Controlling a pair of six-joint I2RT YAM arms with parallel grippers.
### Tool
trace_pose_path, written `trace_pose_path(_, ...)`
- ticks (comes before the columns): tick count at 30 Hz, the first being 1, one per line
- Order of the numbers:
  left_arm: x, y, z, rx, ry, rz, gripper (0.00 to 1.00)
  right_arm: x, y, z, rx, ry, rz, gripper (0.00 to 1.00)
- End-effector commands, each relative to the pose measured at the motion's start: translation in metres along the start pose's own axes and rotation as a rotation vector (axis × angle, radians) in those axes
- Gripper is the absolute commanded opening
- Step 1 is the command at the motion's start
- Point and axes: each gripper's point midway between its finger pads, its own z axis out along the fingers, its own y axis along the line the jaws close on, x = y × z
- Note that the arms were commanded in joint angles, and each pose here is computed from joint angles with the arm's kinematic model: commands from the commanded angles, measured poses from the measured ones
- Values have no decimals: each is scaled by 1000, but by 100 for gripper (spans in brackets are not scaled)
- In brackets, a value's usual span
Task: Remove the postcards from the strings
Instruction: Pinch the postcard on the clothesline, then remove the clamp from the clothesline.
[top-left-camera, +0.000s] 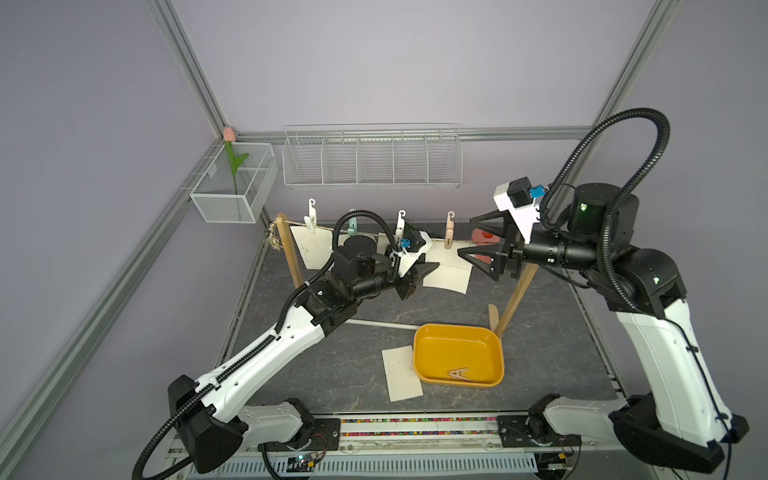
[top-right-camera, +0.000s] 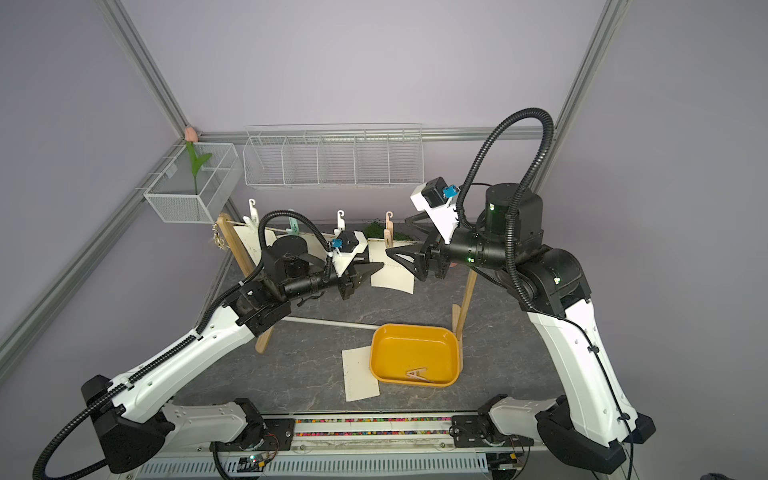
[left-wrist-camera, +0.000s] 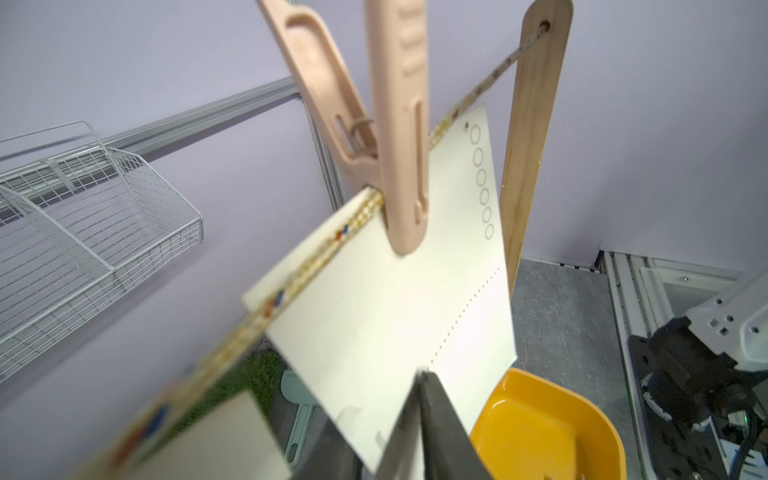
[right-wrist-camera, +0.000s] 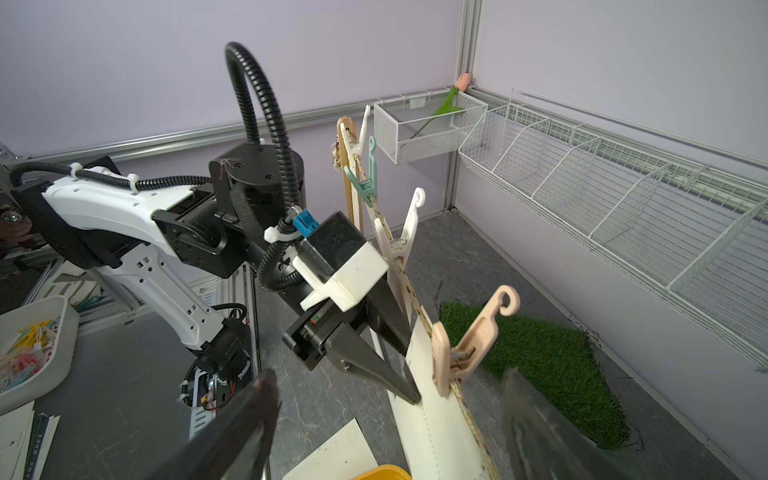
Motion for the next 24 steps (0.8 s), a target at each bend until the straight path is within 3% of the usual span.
trace_pose_path(1, -13, -9, -7, 50, -24, 29, 15, -3, 0, 5, -36, 2, -18, 82)
trace_pose_path(4, -10, -10, -7, 54, -17, 24, 5, -2, -3, 11, -46, 16, -20, 79)
trace_pose_path(8, -7, -9, -8, 46, -12, 23, 0, 0, -9, 18, -48, 37, -36, 78)
trace_pose_path(15, -6, -10, -9, 54, -9, 11, 0, 7, -12, 27, -74, 60, -121, 75)
trace_pose_path(24, -8, -7, -11, 56, -8, -13, 0, 10, -7, 42, -169, 58, -151, 63)
